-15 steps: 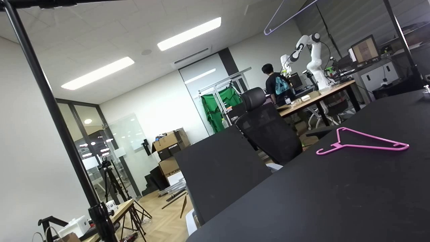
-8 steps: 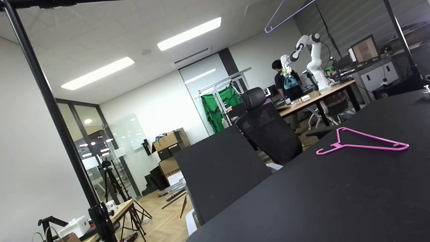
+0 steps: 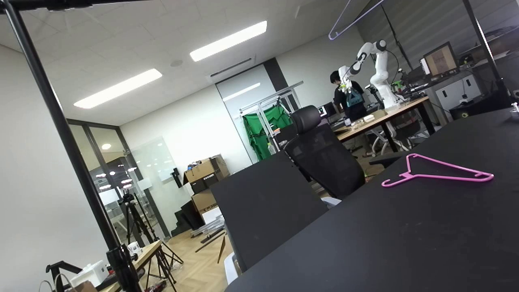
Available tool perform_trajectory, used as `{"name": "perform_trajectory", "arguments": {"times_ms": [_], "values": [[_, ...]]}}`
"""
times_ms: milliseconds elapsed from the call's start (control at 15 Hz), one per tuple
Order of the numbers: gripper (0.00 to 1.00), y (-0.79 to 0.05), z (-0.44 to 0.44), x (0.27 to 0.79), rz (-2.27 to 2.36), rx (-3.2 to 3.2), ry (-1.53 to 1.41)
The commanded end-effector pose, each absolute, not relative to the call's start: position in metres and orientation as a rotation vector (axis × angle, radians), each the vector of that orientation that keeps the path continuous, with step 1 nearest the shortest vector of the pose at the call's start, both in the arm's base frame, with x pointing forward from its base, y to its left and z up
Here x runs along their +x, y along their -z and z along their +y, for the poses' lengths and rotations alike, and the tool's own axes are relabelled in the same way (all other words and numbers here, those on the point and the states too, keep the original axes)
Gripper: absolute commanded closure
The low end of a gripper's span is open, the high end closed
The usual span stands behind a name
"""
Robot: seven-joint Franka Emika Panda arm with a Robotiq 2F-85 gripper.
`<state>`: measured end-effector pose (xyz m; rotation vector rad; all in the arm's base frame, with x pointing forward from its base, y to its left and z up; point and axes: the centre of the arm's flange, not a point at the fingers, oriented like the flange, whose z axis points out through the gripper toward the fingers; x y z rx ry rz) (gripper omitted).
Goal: Remove the plastic hanger from the metallic object and put it on the table
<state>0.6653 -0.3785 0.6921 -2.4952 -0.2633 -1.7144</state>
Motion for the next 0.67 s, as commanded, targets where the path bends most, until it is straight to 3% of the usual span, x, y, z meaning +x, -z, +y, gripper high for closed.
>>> {"name": "perform_trajectory", "arguments": {"times_ms": [0,600], "values": [[0.98,-0.733,-0.4,0.681,-0.238,-2.551,1.642],[0.98,-0.748,-0.398,0.666,-0.281,-2.589,1.528]]}}
